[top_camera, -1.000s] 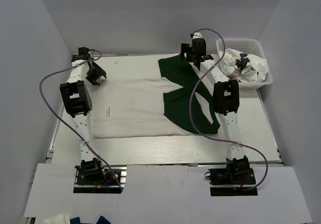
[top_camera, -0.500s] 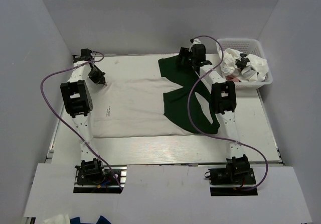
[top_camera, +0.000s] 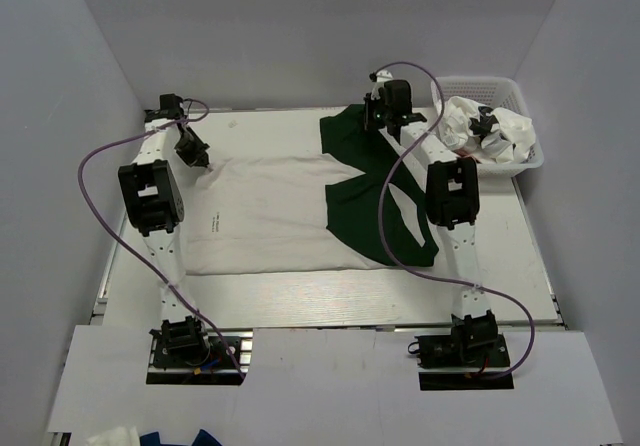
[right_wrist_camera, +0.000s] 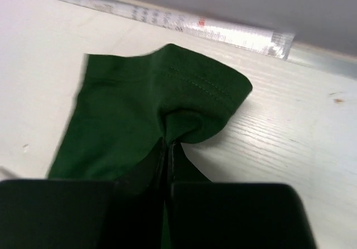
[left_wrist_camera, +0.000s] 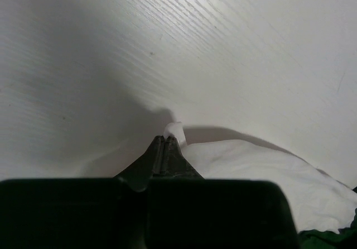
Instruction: Fold and stack the t-shirts
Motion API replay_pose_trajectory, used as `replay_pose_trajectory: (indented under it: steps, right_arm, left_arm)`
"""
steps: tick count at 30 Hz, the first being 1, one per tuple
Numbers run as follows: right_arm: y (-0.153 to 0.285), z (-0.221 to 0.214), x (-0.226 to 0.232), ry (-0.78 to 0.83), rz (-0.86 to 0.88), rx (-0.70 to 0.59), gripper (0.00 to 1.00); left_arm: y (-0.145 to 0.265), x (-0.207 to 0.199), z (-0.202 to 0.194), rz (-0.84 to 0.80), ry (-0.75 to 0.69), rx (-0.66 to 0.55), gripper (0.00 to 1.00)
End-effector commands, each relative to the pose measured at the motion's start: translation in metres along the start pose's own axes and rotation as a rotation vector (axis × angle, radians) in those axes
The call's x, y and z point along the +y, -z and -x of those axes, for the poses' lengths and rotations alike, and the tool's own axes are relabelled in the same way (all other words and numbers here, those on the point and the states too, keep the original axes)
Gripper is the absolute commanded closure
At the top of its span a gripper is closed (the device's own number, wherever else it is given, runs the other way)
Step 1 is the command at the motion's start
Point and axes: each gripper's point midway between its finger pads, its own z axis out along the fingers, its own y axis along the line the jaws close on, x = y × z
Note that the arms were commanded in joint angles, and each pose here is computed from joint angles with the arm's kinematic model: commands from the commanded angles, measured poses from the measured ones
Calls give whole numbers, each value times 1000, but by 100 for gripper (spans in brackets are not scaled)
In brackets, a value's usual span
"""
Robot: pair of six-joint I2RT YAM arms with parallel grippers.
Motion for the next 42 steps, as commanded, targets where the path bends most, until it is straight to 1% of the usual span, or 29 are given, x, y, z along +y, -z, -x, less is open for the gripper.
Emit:
replay_pose_trajectory:
  steps: [1,2,3,4,5,6,8,12,13,14,15,16,17,18,19,23,25,26,28,30,31,32,33,34,35,37,39,41,42]
  right_arm:
    - [64,100,27,198,3,-164,100]
    - [71,103,29,264,7,-165,100]
    - [93,105,42,288,18,-156,100]
    - [99,100,48,310,36,-140,100]
    - [118,113,57,388,40,-161,100]
    - [140,106,61,401,43,-136,100]
    - [164,105,69,440,23,-117,100]
    - [208,71,78,493,19,-36,100]
    - [218,50,78,501,15,1,100]
    - [233,56,86,513,13,-20,100]
    - [239,52,86,511,5,-15,100]
    - [242,25,78,503,-16,50,100]
    - [262,35,82,509,-30,20,100]
    - [268,27,81,500,-48,40,100]
    - [277,9,78,491,-62,70,100]
    - [308,-10,73,449,-123,75,100]
    - [313,-30,71,419,-129,105,100]
    - [321,-45,69,409,-135,122,100]
    - [326,-56,67,385,-149,134,100]
    - [335,-83,63,331,-171,176,100]
    - [338,-93,62,295,-177,202,76]
    - [343,-105,61,252,-188,218,59]
    - [345,-118,61,207,-197,241,53]
    - [349,-131,62,189,-188,273,44]
    - [359,-131,63,166,-193,260,30]
    - [369,-145,70,91,-182,265,27]
    - [377,-146,74,46,-174,223,10]
    - [382,-121,78,35,-171,104,10]
    - [383,-118,79,23,-169,86,10]
  left_arm:
    - [64,-24,18,-90,-77,-102,100]
    - [66,-23,17,-90,-86,-104,100]
    - [74,-23,16,-94,-102,-112,100]
    - [77,-24,14,-88,-119,-119,100]
    - [82,-24,13,-89,-130,-123,100]
    - [90,-23,15,-89,-142,-144,100]
    - [94,-22,10,-74,-183,-150,100]
    - [109,-18,3,-61,-256,-168,100]
    - [112,-17,1,-60,-265,-169,100]
    - [112,-11,-4,-42,-273,-162,100]
    - [121,-14,-7,-44,-282,-176,100]
    - [125,-10,-8,-30,-293,-184,100]
    - [123,-2,-15,-11,-291,-170,100]
    - [137,-2,-14,-16,-291,-201,100]
    - [135,9,-19,21,-297,-204,100]
    - [149,36,-34,99,-290,-230,100]
    - [150,46,-45,120,-289,-218,100]
    - [144,61,-57,167,-277,-195,100]
    - [145,71,-67,194,-246,-192,100]
    - [140,90,-82,248,-203,-151,100]
    - [138,98,-85,271,-183,-139,100]
    - [139,110,-91,324,-171,-122,70]
    - [141,114,-93,347,-173,-118,58]
    - [140,118,-96,363,-166,-108,43]
    - [141,122,-100,383,-157,-97,25]
    - [146,124,-103,384,-157,-96,15]
    - [157,124,-100,388,-132,-131,0]
    - [163,119,-100,360,-120,-139,0]
    - [167,114,-98,334,-118,-147,0]
